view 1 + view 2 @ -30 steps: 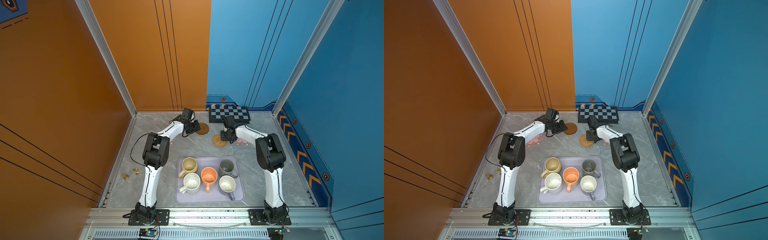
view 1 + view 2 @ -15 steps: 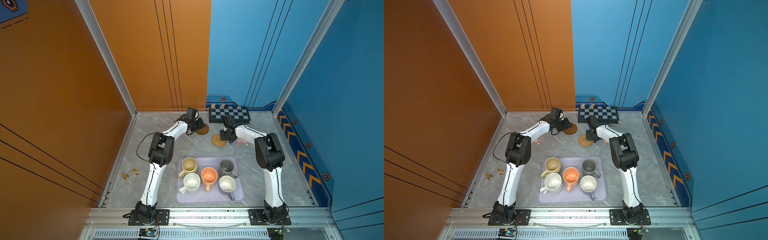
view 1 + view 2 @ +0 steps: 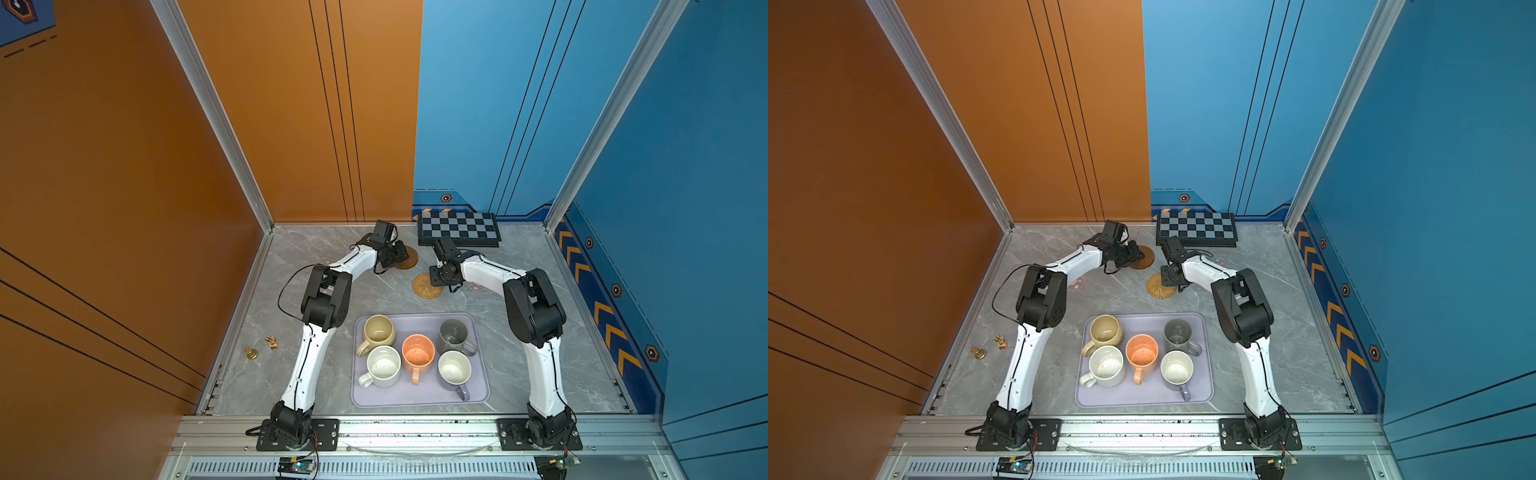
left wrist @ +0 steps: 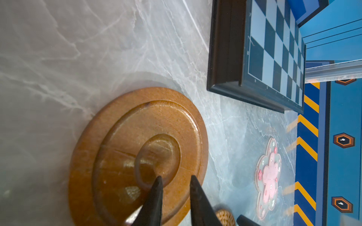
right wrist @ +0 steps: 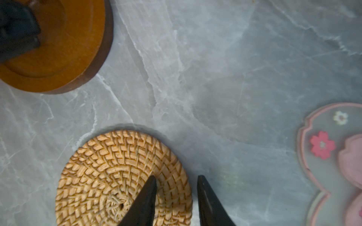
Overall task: Place cups on coasters
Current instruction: Move the coaster to the top-center of the table.
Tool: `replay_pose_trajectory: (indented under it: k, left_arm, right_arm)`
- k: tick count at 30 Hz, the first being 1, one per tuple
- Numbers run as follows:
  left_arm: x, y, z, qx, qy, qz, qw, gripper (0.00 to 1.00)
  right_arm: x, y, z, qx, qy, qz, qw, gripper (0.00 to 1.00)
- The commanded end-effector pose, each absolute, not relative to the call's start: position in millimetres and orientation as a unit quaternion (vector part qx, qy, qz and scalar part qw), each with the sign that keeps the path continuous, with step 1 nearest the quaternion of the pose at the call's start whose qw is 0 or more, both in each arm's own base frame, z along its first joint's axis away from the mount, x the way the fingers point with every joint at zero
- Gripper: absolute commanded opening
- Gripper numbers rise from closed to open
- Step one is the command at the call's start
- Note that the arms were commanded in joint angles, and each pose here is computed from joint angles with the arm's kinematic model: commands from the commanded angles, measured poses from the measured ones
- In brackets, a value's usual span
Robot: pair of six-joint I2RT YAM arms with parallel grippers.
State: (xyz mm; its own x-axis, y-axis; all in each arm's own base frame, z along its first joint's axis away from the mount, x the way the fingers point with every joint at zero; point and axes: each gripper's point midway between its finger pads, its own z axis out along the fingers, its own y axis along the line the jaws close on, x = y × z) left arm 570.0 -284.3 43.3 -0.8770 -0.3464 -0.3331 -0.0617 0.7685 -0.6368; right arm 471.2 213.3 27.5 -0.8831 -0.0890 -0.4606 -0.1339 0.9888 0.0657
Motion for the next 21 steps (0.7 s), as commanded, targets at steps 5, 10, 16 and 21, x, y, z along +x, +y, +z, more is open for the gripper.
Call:
replay_pose_trajectory:
  k: [5, 10, 16, 21]
  left_arm:
    - [581, -271, 9, -0.162, 0.917, -0.300, 0.207, 0.26]
    - [594, -259, 9, -0.189, 0.911, -0.291, 0.221, 0.26]
    - [610, -246, 11, -0.212, 0.904, -0.292, 0.229, 0.26]
    - [619, -244, 9, -0.215, 0.902, -0.293, 0.232, 0.26]
  right_arm:
    - [440, 217, 7, -0.045, 0.981, 0.046, 0.185, 0.37]
    - [438, 225, 9, -0.039, 0.980, 0.053, 0.188, 0.37]
    - [439, 232, 9, -0.028, 0.979, 0.066, 0.190, 0.37]
    - [440, 235, 8, -0.020, 0.979, 0.072, 0.190, 0.37]
